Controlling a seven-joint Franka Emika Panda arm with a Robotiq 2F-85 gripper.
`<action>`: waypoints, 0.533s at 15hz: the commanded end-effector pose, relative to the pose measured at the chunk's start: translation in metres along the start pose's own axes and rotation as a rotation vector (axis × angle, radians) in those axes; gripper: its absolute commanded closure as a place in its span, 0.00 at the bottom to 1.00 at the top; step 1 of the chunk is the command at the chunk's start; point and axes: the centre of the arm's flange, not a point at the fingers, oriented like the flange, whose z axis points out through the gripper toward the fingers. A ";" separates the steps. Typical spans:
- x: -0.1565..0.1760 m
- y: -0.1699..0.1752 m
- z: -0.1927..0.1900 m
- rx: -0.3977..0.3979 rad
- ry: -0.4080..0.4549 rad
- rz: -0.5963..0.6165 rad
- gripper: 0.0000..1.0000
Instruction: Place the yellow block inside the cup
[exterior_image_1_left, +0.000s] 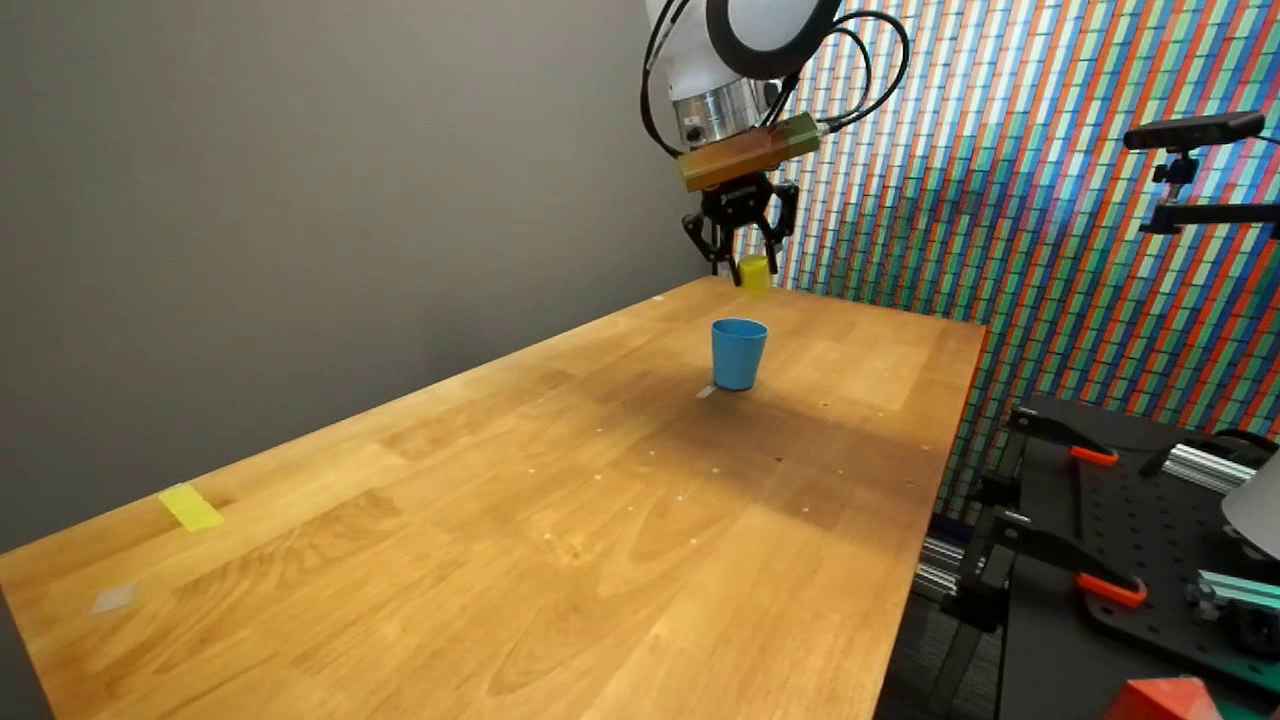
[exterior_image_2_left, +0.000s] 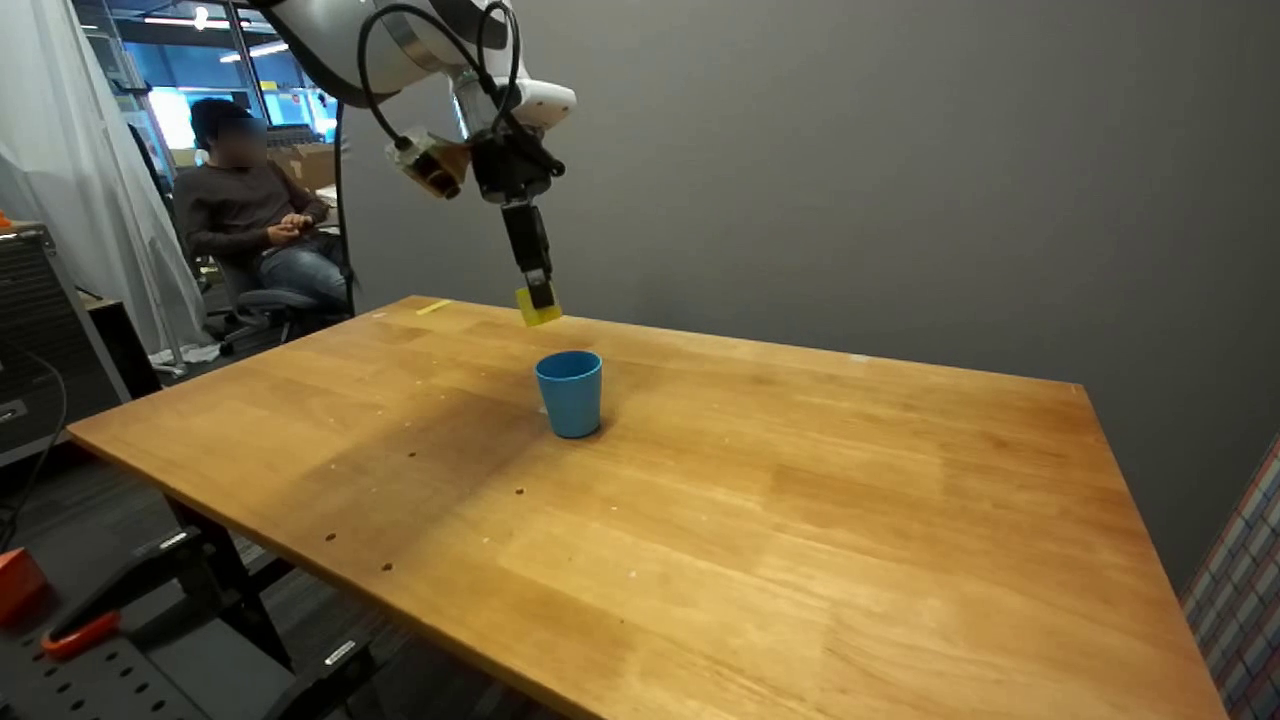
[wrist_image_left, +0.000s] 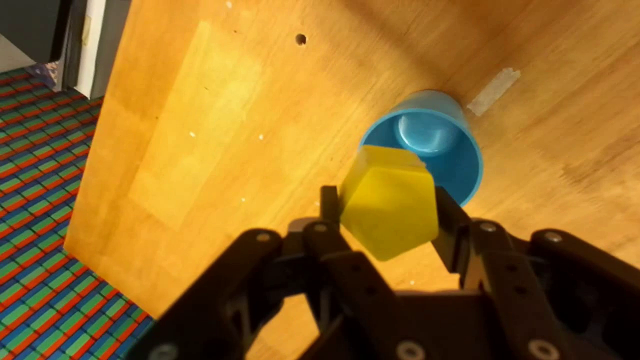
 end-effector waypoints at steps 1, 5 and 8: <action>0.004 -0.006 0.011 0.028 -0.003 0.046 0.78; 0.006 -0.020 0.023 0.039 0.005 0.053 0.78; 0.004 -0.025 0.027 0.051 0.000 0.051 0.27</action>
